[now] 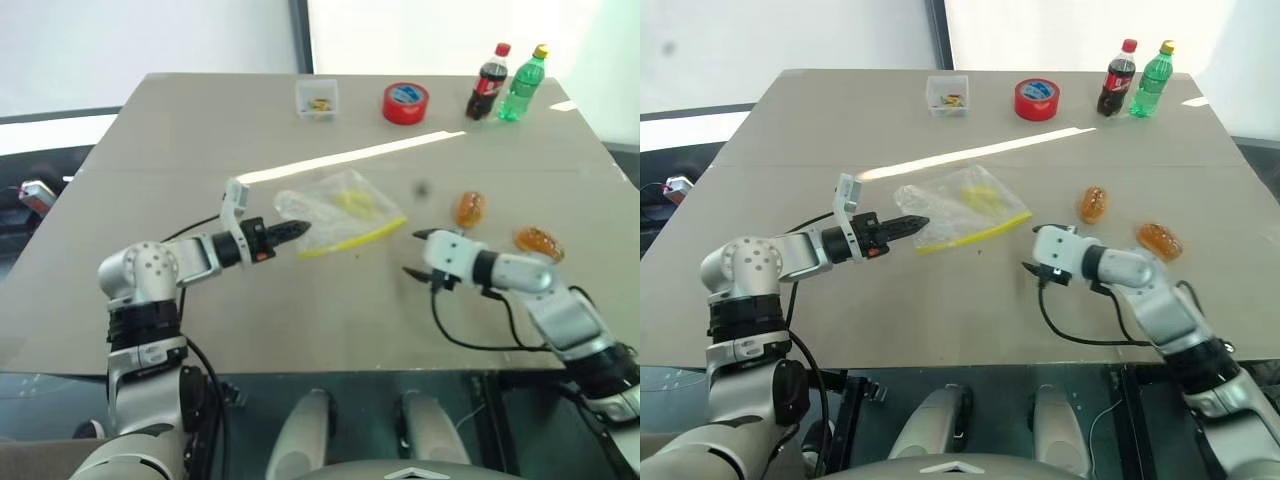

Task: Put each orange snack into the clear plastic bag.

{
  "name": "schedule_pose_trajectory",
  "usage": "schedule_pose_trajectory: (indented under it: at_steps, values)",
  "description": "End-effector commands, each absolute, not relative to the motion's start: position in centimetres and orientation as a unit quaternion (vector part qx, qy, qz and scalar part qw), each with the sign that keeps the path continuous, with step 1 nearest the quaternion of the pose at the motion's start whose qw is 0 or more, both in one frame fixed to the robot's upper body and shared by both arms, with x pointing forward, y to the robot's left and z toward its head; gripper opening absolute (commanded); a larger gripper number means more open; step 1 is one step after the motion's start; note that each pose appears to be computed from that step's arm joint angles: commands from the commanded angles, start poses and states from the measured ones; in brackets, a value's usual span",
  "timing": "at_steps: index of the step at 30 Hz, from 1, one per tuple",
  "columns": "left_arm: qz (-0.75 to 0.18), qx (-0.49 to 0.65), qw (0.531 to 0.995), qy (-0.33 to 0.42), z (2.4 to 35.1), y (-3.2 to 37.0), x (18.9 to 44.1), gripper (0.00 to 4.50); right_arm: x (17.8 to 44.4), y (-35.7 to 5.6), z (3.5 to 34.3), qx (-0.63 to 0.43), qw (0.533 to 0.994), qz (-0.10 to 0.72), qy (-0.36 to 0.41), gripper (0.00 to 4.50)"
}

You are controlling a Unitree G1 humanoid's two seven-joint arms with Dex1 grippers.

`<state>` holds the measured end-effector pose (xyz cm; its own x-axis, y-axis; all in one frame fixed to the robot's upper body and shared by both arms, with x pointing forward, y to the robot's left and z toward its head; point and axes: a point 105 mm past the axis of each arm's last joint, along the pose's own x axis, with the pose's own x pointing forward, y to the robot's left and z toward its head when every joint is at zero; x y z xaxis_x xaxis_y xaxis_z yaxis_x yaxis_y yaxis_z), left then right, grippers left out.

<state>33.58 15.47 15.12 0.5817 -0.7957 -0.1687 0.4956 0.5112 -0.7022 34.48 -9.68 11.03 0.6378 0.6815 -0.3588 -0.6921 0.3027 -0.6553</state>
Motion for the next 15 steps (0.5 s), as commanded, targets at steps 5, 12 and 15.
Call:
schedule_pose_trajectory:
  at_steps: [5, 12, 15]
  values:
    - [-0.41, -0.309, 0.823, 0.242, 15.7, 14.6, 31.3, 0.09, 38.6, -8.2, 13.3, -0.426, 0.821, 0.375, -0.063, 3.38]
    - [-0.406, -0.303, 0.825, 0.251, 15.2, 14.9, 30.8, 0.0, 38.4, -6.7, 14.2, -0.411, 0.815, 0.397, -0.096, 1.22]
    - [-0.406, -0.302, 0.825, 0.253, 15.0, 15.0, 30.8, 0.0, 38.1, -6.4, 14.1, -0.414, 0.809, 0.406, -0.101, 0.06]
